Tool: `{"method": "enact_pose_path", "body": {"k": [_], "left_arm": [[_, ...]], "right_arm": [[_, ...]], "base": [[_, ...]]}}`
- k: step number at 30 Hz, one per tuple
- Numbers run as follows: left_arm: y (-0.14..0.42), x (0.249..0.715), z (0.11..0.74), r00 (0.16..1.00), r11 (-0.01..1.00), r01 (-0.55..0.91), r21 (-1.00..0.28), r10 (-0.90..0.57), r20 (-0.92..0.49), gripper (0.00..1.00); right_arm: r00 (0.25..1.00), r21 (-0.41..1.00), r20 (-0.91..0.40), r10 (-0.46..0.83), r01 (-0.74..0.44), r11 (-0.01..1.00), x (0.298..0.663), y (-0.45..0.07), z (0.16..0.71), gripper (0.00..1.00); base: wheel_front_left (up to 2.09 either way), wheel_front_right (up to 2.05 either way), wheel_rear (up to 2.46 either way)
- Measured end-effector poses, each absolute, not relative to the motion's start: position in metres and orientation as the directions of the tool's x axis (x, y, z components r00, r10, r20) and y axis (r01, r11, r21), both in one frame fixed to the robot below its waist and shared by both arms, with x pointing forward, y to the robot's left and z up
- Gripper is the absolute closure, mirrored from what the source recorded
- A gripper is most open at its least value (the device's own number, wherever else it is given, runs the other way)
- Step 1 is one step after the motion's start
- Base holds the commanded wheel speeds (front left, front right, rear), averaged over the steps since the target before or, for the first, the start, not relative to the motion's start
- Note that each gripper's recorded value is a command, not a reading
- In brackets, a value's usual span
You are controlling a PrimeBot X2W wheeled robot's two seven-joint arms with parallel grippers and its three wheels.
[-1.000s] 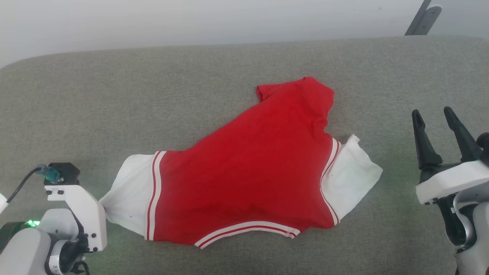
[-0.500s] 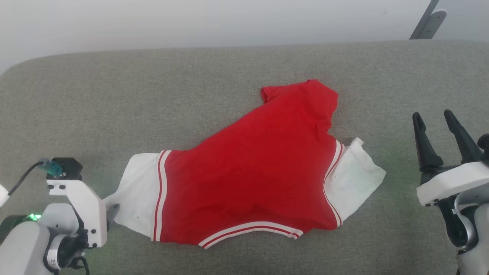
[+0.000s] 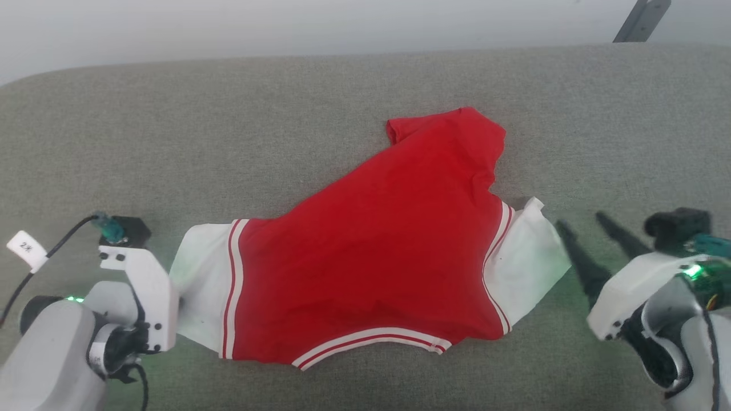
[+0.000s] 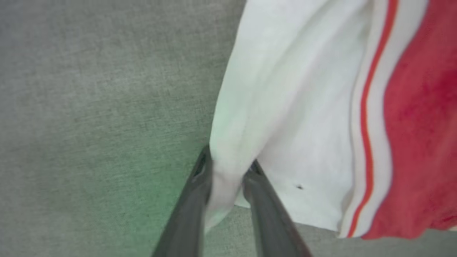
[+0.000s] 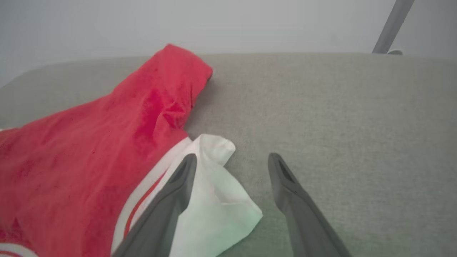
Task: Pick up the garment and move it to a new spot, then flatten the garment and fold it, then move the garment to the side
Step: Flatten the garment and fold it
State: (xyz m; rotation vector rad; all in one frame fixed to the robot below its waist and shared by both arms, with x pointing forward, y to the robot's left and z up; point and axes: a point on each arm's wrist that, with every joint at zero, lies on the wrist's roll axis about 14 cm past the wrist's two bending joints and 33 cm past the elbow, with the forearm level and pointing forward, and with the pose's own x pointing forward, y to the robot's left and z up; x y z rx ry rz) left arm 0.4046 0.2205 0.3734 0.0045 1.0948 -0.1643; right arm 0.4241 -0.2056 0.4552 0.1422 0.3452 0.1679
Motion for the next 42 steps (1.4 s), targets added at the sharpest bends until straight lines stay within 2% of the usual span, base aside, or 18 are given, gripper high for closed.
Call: {"method": "enact_pose_path", "body": {"k": [10,17,23,24,25,30,35,42], "left_arm": [[0.214,0.408,0.368,0.457,0.985,0.119,-0.122,-0.163,-0.875,1.00],[0.215,0.411,0.367,0.469,0.984,0.115,-0.134,-0.173,-0.866,1.00],[0.215,0.413,0.366,0.479,0.984,0.110,-0.143,-0.179,-0.859,1.00],[0.215,0.413,0.365,0.482,0.983,0.106,-0.147,-0.180,-0.857,1.00],[0.215,0.413,0.365,0.483,0.984,0.100,-0.150,-0.180,-0.857,1.00],[0.219,0.416,0.368,0.502,0.985,0.087,-0.150,-0.173,-0.847,1.00],[0.218,0.432,0.394,0.558,0.985,0.070,-0.156,-0.168,-0.812,1.00],[0.209,0.470,0.479,0.703,0.984,0.125,-0.130,-0.180,-0.688,1.00]], "right_arm": [[0.734,0.169,-0.634,0.245,-0.179,0.969,0.409,-0.203,0.407,0.00],[0.584,0.160,-0.771,0.254,-0.208,0.965,0.415,-0.199,0.390,0.00],[0.467,0.190,-0.846,0.257,-0.186,0.964,0.418,-0.199,0.375,0.00],[0.434,0.199,-0.861,0.263,-0.188,0.962,0.418,-0.196,0.372,0.82],[0.407,0.209,-0.872,0.272,-0.193,0.959,0.418,-0.193,0.371,1.00],[0.371,0.226,-0.883,0.287,-0.199,0.953,0.421,-0.188,0.372,1.00],[0.415,0.244,-0.853,0.317,-0.219,0.945,0.429,-0.180,0.392,1.00],[0.599,0.249,-0.712,0.368,-0.275,0.929,0.463,-0.168,0.471,1.00]], "base": [[0.00,0.00,0.00],[0.00,0.00,0.00],[0.00,0.00,0.00],[0.00,0.00,0.00],[0.00,0.00,0.00],[0.00,0.00,0.00],[0.00,0.00,0.00],[0.00,0.00,0.00]]}}
